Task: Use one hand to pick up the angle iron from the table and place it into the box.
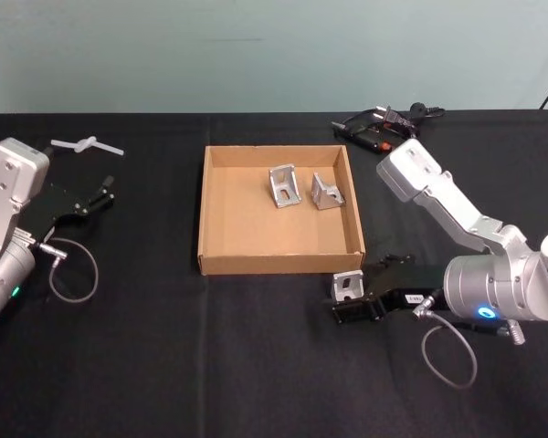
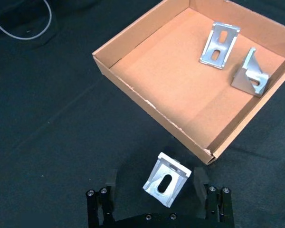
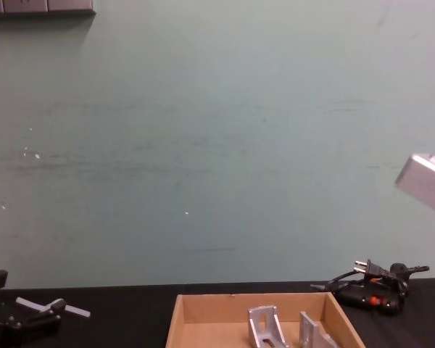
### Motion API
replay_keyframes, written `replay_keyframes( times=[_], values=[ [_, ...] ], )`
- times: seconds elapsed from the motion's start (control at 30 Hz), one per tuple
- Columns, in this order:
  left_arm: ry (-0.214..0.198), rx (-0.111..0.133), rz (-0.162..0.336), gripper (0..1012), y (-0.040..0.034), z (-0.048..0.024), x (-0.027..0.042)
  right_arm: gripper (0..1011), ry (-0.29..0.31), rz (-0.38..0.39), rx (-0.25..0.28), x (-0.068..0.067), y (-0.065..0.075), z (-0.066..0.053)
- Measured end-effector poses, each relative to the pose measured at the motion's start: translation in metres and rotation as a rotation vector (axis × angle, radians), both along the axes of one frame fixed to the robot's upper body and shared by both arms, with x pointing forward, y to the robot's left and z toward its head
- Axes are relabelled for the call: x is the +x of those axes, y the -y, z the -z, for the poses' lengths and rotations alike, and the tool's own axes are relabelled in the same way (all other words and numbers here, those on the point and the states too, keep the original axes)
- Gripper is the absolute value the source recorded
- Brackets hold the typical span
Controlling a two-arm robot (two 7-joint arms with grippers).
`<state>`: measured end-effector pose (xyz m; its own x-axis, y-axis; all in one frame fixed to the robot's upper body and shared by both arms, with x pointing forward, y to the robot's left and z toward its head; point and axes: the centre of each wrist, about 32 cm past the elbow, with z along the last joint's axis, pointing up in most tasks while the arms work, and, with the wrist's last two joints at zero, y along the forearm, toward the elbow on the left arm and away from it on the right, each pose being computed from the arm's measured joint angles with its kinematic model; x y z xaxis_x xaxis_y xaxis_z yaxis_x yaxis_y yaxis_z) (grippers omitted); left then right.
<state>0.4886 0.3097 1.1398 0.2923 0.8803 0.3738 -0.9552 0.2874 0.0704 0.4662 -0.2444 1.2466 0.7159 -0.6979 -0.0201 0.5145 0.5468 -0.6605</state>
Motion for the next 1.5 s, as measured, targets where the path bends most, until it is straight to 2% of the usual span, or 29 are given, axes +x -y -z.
replay_keyframes(
  times=[0.7,1.17,1.4,1.5],
  values=[
    [0.000,0.000,0.000,1005,0.0000,0.0000,0.0000,1000,-0.017,0.030,0.003,0.013,-0.008,0.015],
    [0.000,0.000,0.000,1005,0.0000,0.0000,0.0000,998,-0.014,0.036,0.004,0.014,-0.009,0.015],
    [0.000,0.000,0.000,1005,0.0000,0.0000,0.0000,862,-0.013,0.036,0.003,0.014,-0.008,0.015],
    [0.000,0.000,0.000,1005,0.0000,0.0000,0.0000,768,-0.013,0.036,0.003,0.014,-0.008,0.015]
  ],
)
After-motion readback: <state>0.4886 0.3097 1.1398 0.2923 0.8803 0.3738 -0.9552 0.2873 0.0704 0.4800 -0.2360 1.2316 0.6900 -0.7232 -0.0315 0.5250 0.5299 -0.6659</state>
